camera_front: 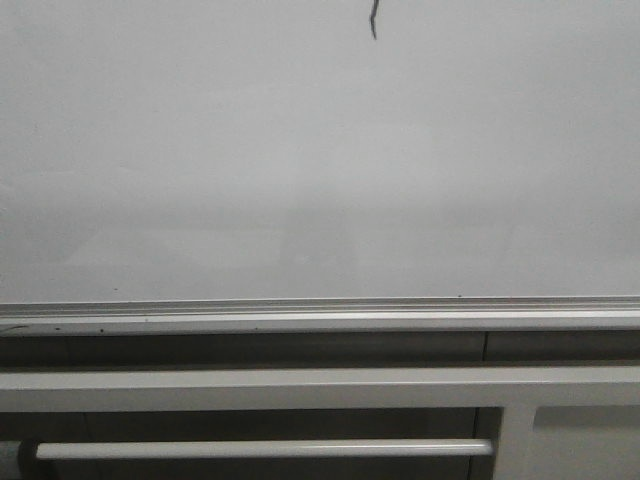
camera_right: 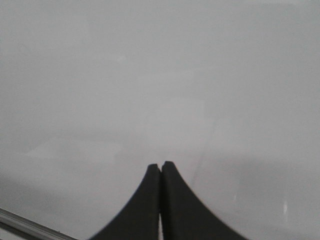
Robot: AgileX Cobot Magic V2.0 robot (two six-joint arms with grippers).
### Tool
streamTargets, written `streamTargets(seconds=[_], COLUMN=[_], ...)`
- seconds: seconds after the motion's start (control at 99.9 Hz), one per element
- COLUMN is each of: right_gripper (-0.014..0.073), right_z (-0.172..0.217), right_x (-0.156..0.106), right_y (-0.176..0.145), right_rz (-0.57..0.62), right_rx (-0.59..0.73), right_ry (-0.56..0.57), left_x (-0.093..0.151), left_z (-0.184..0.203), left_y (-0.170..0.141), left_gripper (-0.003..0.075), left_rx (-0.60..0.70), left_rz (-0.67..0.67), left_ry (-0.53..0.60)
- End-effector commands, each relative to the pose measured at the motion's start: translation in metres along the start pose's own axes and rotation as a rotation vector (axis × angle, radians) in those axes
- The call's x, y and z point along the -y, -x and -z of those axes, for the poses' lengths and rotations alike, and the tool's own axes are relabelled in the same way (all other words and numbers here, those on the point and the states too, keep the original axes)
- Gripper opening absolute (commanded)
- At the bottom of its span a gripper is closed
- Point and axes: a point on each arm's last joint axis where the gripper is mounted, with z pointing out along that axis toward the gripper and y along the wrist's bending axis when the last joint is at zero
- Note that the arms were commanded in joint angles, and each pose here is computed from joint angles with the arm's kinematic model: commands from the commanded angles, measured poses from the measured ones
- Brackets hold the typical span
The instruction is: Write number 1 on whiteboard
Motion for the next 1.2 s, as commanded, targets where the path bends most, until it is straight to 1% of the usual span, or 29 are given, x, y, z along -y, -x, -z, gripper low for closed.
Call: streamTargets(seconds=[0.0, 0.1, 0.17, 1.191], right_gripper=[-0.0064, -0.0064, -0.0064, -0.0064], right_z=[0.0007, 0.0007, 0.0007, 0.0007], right_x=[-0.0017, -0.0017, -0.0016, -0.0015], right_y=[0.0099, 0.0099, 0.0098, 0.0097], right_rz=[0.006, 0.006, 0.006, 0.006], right_rx=[0.037, 0.037, 0.036, 0.035], right_ry=[0.027, 0.027, 0.026, 0.025], left_x=[-0.0021, -0.0042, -0.0046, -0.0045], left_z=[0.0015, 0.0031, 0.0031, 0.003], left_y=[-0.0076, -0.0071, -0.0067, -0.0064], left_gripper=[-0.002, -0.002, -0.002, -0.002], left_rx=[0.034, 0.051, 0.056, 0.053], left_rz=[0.031, 0.032, 0.026, 0.024], left_ry=[0.027, 0.066, 0.072, 0.071])
